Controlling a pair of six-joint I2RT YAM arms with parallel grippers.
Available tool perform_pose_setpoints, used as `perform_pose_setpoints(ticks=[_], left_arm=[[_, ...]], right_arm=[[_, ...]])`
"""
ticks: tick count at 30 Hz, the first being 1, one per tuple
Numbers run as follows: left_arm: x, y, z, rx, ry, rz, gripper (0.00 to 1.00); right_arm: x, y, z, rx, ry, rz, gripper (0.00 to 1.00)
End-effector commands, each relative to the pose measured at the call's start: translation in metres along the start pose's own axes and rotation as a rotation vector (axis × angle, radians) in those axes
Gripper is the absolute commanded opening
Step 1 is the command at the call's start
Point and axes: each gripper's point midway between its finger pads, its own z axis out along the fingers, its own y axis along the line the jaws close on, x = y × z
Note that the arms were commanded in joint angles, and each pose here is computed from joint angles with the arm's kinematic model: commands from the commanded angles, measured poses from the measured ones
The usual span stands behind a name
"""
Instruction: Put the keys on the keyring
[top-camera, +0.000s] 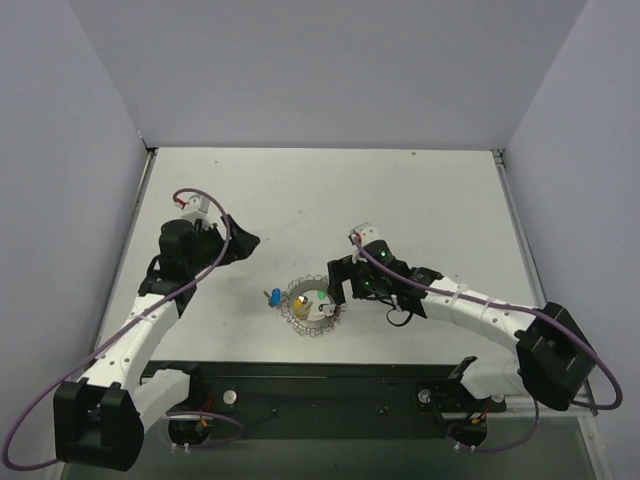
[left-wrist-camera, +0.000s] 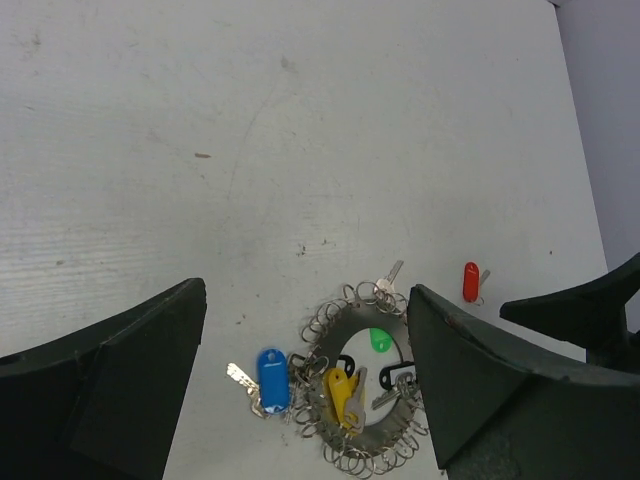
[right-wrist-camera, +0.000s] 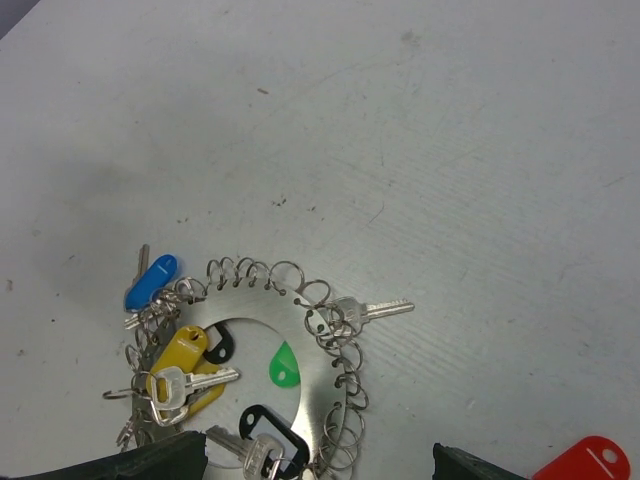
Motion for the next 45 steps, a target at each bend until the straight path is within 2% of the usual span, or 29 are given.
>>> perform_pose_setpoints(ticks=[1, 3, 7, 12, 15, 18, 23, 27, 35, 39, 45], left_arm=[[-0.003, -0.016, 0.010, 0.089, 0.036, 0.006, 0.91], [0.003, -0.021, 0.012, 0.121, 0.069, 0.018, 0.95], [0.024, -0.028, 0.018, 0.123, 0.153, 0.039, 0.95], [0.045, -0.039, 0.027, 0.128, 0.250, 0.068, 0.95], [0.063, -0.041, 0.030, 0.141, 0.309, 0.074, 0.89], [0.075, -0.033, 0.028, 0.126, 0.323, 0.046, 0.87], [0.086, -0.035, 0.017, 0.158, 0.352, 0.035, 0.73], [0.102, -0.038, 0.009, 0.134, 0.395, 0.076, 0.65], [0.132, -0.029, 0.007, -0.042, 0.503, 0.243, 0.53], [0.142, -0.024, 0.012, -0.072, 0.517, 0.253, 0.50], [0.144, -0.027, 0.024, -0.065, 0.494, 0.303, 0.50]], right_arm=[[-0.007, 0.011, 0.010, -0.026, 0.018, -0.001, 0.96], [-0.007, 0.015, 0.013, -0.046, 0.031, -0.004, 0.96], [-0.003, 0.027, 0.020, -0.106, 0.068, 0.005, 0.91], [-0.016, 0.068, 0.022, -0.257, 0.054, -0.014, 0.90], [-0.017, 0.084, 0.028, -0.313, 0.076, -0.032, 0.87], [-0.022, 0.102, 0.034, -0.392, 0.058, -0.032, 0.85], [-0.022, 0.117, 0.048, -0.433, 0.062, -0.030, 0.80], [-0.024, 0.108, 0.042, -0.407, 0.036, -0.027, 0.80], [-0.032, 0.062, 0.021, -0.322, -0.023, 0.071, 0.81], [-0.040, 0.033, 0.010, -0.283, -0.061, 0.124, 0.82], [-0.044, 0.018, -0.003, -0.256, -0.080, 0.136, 0.82]])
